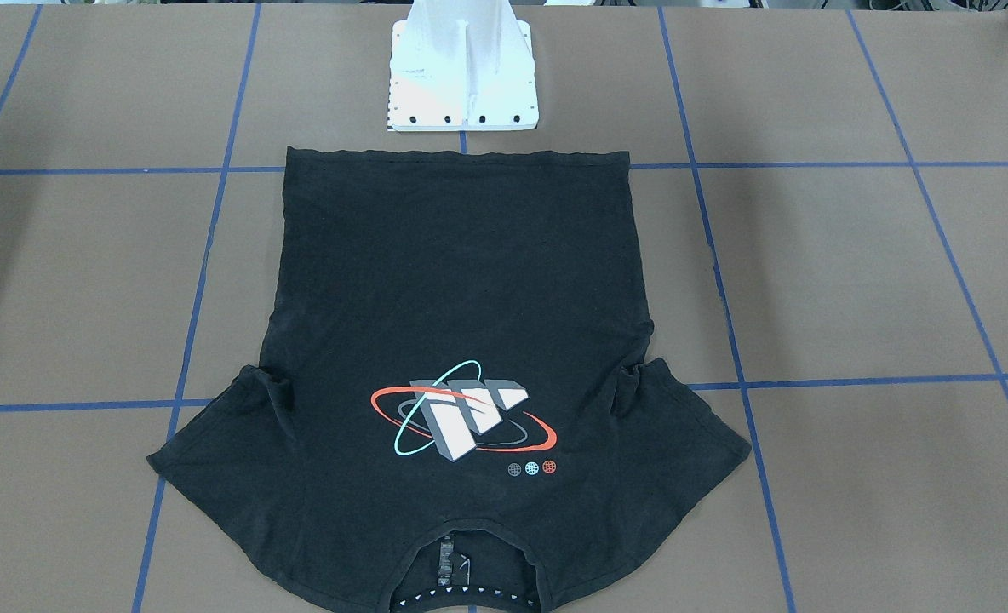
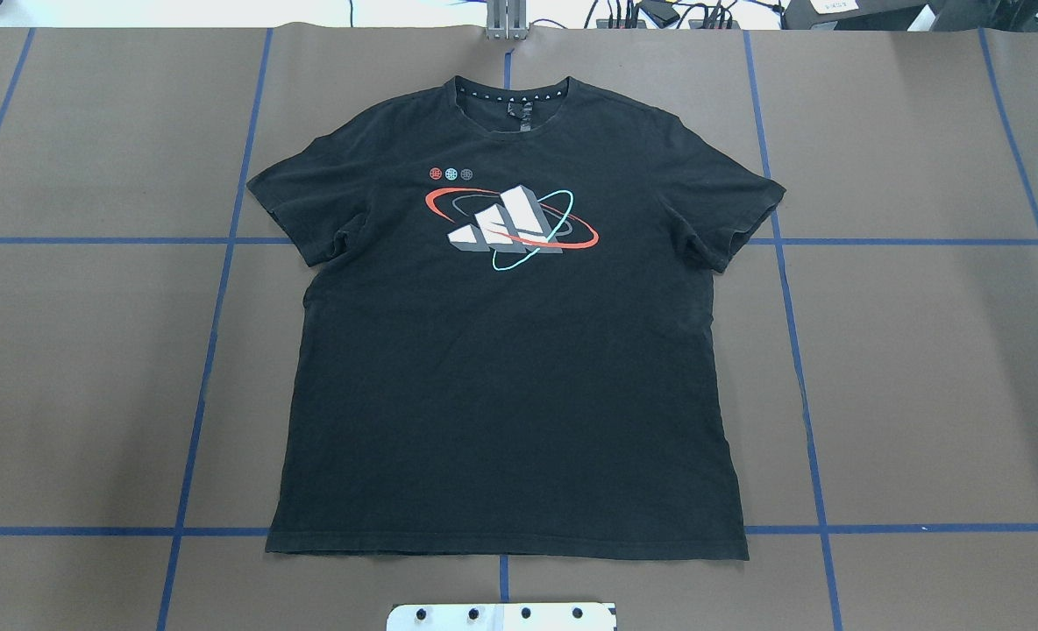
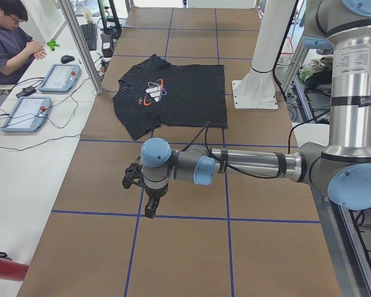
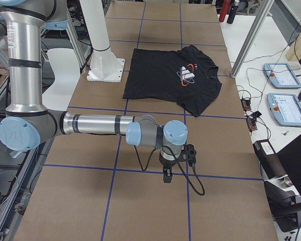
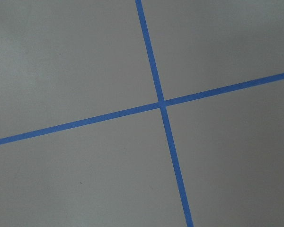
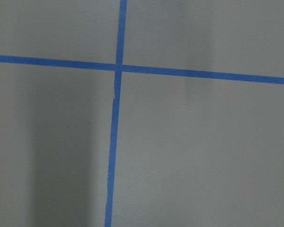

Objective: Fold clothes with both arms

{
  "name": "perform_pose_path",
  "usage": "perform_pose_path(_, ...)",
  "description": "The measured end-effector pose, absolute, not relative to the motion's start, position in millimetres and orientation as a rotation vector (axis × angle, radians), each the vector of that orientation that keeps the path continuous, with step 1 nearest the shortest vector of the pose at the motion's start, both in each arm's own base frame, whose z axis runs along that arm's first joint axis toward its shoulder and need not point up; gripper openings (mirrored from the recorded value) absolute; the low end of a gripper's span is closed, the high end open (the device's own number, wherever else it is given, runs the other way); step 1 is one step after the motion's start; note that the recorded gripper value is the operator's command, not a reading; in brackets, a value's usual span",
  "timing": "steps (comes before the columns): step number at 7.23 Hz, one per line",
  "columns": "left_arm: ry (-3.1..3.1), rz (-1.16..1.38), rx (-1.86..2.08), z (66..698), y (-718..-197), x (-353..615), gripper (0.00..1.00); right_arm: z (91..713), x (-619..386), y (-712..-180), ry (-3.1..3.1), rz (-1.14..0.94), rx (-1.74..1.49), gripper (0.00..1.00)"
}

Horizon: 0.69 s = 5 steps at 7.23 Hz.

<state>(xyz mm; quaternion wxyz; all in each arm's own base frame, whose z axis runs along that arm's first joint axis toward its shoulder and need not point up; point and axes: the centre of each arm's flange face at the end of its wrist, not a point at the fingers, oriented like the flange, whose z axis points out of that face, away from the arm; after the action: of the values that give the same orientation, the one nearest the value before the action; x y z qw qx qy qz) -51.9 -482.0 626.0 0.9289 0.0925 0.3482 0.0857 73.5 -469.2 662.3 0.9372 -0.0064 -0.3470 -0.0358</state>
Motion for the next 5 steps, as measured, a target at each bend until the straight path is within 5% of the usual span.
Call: perform_pose_path(5,0.71,0.204,0.253,611.6,-484.9,-49.6,1.0,657.7,68.1,-471.6,-0.711,-0.088,-0.005,1.0)
